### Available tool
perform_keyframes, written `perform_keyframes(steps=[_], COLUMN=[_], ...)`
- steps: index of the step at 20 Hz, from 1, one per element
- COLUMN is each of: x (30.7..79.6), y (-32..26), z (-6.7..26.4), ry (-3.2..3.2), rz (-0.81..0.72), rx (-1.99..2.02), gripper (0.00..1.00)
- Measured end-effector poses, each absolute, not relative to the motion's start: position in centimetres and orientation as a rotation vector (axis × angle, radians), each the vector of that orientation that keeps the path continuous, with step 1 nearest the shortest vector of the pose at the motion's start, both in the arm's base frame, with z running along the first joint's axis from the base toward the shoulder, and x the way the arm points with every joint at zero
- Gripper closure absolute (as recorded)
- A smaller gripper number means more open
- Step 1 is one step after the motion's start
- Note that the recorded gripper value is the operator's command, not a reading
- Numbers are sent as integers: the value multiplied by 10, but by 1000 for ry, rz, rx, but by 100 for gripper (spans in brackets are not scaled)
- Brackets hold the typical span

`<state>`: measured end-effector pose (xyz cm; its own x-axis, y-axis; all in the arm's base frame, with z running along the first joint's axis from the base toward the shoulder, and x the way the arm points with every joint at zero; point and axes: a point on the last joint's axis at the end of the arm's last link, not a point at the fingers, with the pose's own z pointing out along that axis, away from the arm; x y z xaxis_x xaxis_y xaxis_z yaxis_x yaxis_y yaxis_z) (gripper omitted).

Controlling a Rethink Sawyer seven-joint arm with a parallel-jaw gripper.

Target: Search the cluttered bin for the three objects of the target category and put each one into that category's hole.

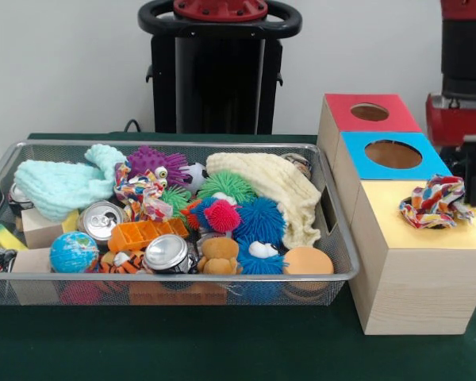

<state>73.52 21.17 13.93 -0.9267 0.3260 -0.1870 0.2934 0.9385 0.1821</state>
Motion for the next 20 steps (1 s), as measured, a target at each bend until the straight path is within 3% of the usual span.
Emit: perform_keyframes(steps=[8,20], x=[755,742], y=[210,232], z=[189,223], ry=[2851,2837], rz=[228,214], rx=[431,374], gripper=[100,100])
